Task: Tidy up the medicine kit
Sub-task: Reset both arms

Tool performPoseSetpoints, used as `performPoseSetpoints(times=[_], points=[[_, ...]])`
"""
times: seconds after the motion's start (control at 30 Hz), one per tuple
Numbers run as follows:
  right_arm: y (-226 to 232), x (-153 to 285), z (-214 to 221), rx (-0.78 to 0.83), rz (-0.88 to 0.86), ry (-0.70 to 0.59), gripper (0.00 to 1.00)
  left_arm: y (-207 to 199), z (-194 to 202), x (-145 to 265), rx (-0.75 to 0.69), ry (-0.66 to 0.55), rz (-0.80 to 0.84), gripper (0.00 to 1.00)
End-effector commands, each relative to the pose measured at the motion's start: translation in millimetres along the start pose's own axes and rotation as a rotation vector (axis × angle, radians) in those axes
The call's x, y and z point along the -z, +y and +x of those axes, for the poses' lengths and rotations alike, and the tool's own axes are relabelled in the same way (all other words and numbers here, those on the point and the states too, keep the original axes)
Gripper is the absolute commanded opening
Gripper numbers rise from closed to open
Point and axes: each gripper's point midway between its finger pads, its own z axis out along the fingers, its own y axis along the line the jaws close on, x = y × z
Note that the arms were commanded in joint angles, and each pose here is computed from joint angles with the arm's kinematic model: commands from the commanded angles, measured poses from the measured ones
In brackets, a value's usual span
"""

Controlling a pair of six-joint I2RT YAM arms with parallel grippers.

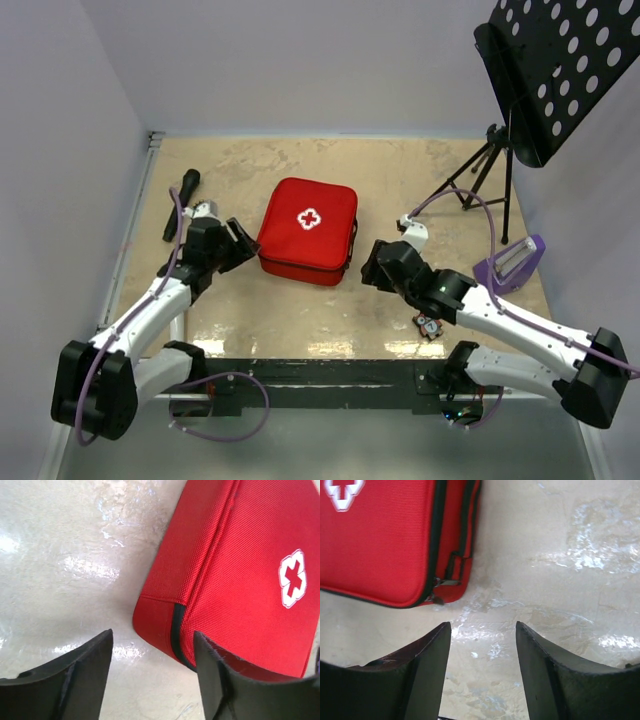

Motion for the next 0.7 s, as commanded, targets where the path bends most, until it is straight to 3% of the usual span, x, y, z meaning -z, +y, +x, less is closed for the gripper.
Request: performPoseSetpoints(times=[0.0,0.03,0.2,0.33,0.47,0.67], points=[[36,20,-25,0.025,-0.162,-0.073,0.6,-4,-23,21,-0.067,-0.095,0.014,0.73],[42,23,-27,0.042,-0.19,-0.087,0.6,-7,-28,26,-0.075,-0.12,0.025,1.0],[73,51,-59,0.08,-0.332,-0.224,0.61,-12,-54,58,-0.103,-0.249,0.033,1.0],[85,68,-89,0.099,-0.368,-0.331,0.61,19,-73,78,-0.08,-0.351,-0.144,1.0],[83,69,-106,0.119,-0.318,-0.393,0.59,27,-69,80,-0.08,-0.31,-0.21,1.0],[70,79,-134,0.065,-0.242,-0.51,0.65,16,-69,84,-0.134,-0.305,-0.142,1.0]])
